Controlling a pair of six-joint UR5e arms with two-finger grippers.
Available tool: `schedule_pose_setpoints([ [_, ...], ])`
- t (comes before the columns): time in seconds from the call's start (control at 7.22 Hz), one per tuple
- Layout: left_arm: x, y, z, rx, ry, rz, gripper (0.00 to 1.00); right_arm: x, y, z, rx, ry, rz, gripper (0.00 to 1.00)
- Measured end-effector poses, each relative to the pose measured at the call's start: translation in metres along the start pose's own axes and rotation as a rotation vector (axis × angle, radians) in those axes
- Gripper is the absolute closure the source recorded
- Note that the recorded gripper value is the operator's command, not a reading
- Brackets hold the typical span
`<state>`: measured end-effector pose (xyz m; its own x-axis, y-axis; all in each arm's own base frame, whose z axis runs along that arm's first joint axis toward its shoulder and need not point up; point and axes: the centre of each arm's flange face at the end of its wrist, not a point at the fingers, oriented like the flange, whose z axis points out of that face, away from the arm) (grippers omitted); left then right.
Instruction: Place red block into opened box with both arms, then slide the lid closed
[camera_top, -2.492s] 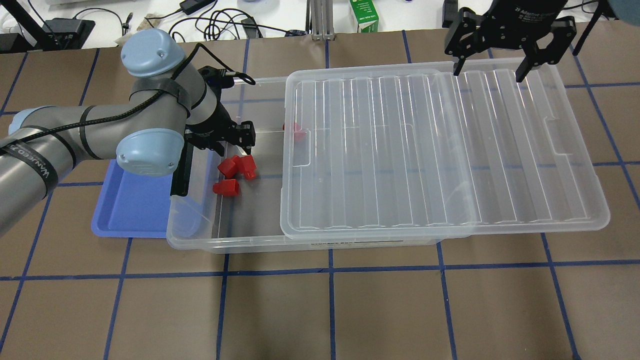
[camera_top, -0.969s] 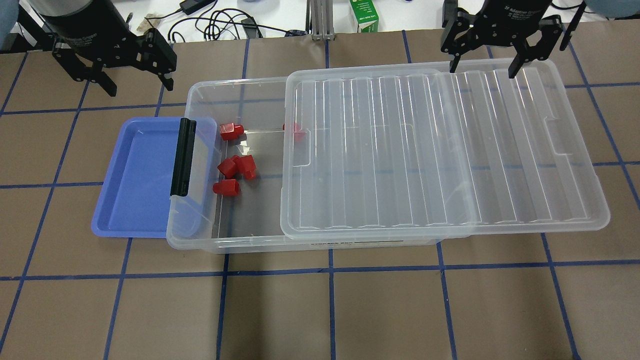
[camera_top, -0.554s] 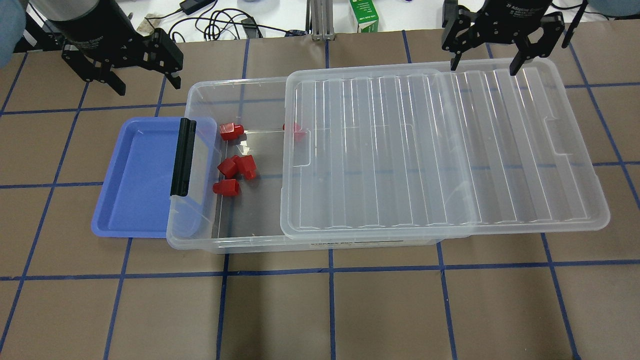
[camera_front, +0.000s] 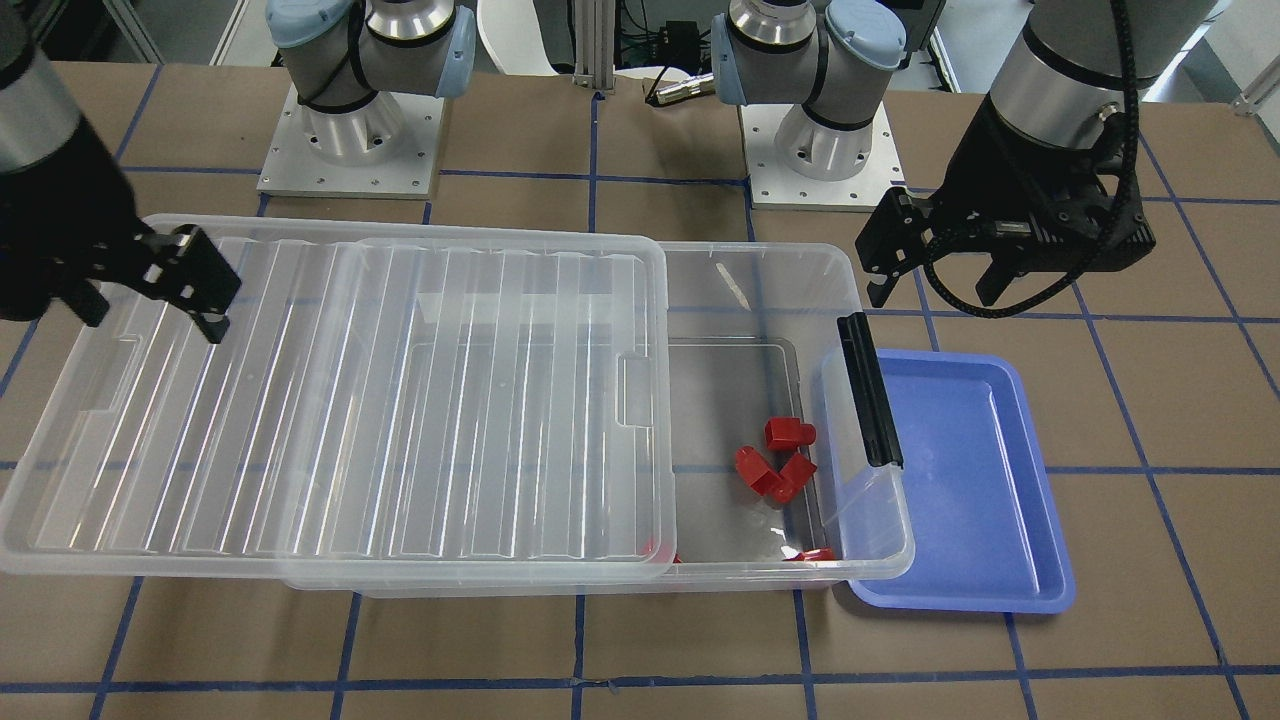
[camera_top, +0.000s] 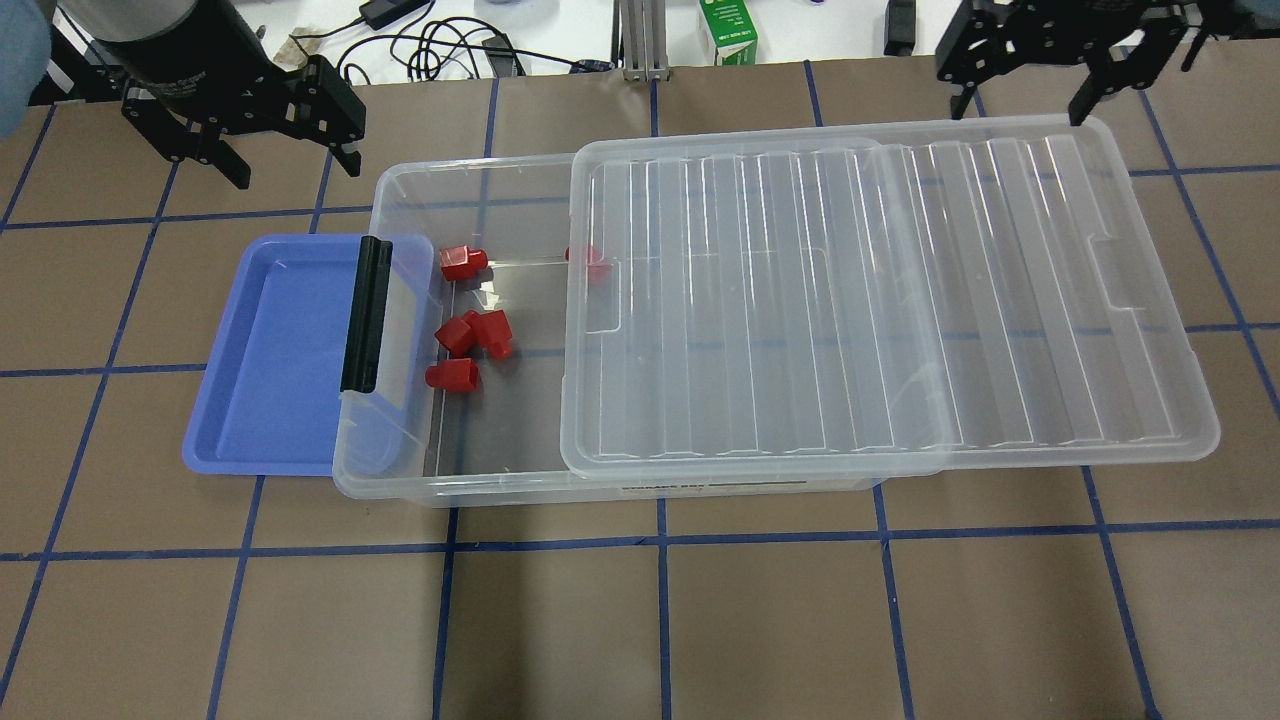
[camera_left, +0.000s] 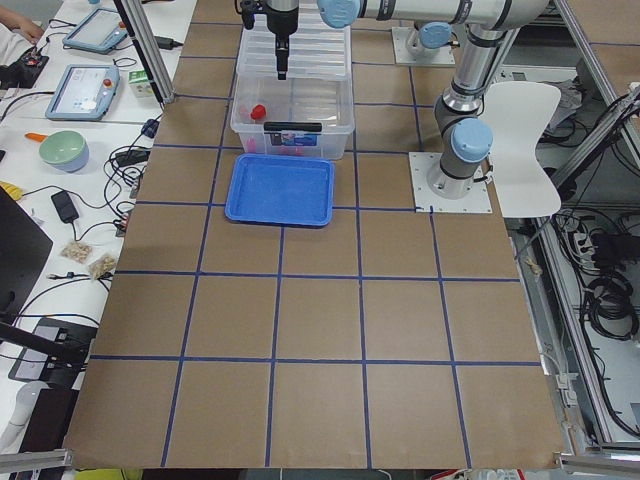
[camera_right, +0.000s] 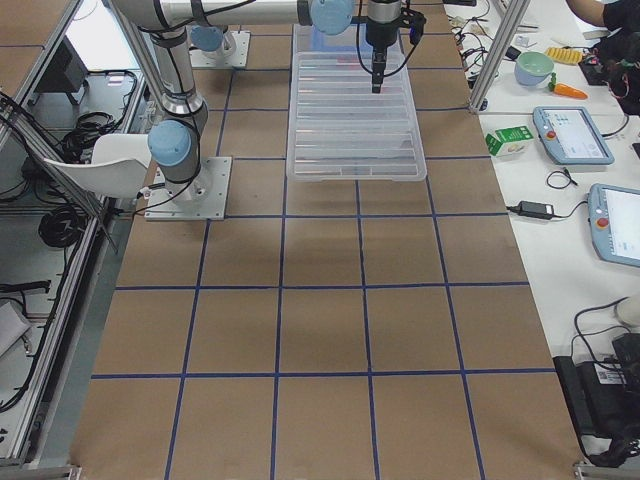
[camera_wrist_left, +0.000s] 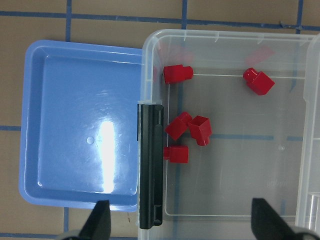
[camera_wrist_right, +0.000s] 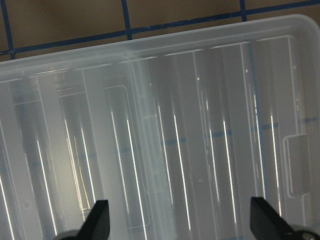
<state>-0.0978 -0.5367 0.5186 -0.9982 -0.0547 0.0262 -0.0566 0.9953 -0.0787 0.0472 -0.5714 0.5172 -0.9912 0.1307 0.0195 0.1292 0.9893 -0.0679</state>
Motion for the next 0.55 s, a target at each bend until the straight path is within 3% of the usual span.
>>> schedule_pose_setpoints([
  [0.28,0.0,0.0,0.0,0.001,0.001,-0.001,0.0,0.103,-0.017,0.018,-0.026,0.005,-0.037,0.0],
  [0.55,0.0,0.0,0.0,0.0,0.001,-0.001,0.0,0.189,-0.032,0.062,-0.056,-0.004,-0.113,0.0],
])
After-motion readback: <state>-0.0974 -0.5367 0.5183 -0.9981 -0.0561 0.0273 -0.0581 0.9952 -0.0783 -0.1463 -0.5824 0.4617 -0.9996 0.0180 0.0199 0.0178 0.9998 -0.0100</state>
